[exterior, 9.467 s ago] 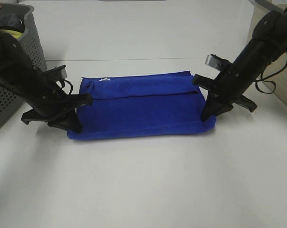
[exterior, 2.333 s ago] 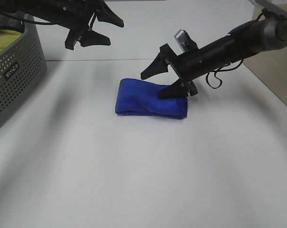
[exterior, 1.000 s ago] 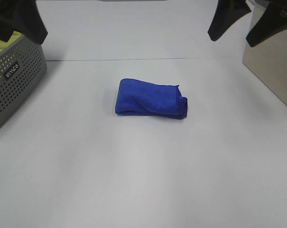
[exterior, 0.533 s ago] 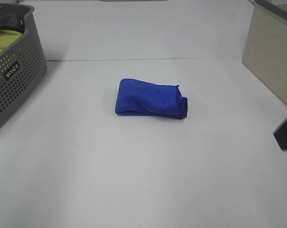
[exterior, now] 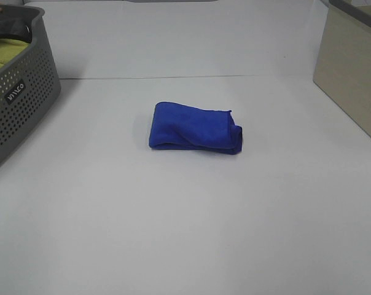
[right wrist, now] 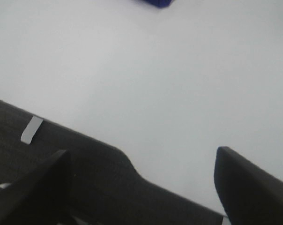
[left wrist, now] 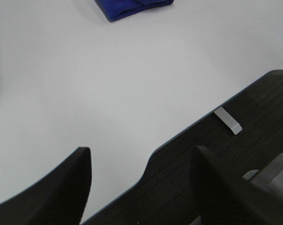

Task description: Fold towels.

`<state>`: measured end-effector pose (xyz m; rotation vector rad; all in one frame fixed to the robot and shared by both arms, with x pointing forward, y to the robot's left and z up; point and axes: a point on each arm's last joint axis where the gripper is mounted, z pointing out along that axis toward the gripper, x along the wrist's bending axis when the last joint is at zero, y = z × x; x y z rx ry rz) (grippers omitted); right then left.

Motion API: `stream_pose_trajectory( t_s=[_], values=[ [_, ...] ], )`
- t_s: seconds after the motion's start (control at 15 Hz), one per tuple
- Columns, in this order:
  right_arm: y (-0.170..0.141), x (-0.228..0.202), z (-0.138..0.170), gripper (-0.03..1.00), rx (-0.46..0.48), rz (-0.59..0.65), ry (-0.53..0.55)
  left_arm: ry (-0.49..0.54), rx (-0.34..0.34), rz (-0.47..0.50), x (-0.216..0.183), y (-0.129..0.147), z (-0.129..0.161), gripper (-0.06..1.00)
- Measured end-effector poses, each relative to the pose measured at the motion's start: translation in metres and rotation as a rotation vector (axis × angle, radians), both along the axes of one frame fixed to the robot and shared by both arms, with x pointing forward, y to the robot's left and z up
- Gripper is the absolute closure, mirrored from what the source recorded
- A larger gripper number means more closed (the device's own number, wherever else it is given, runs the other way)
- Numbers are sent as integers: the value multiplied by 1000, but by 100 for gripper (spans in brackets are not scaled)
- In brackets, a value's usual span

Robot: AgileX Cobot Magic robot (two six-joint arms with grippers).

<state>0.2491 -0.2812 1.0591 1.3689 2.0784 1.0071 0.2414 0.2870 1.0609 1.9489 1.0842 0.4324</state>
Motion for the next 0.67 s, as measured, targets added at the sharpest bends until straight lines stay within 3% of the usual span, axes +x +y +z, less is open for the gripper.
stream_pose_trajectory(
  t_s=[0.33, 0.67],
  values=[
    [-5, -25, -4, 19, -8, 45, -196, -53, 14, -60, 4, -5, -9, 35],
    [-3, -21, -5, 19, -5, 55, -221, -71, 35, -63, 5, -4, -9, 35]
  ],
)
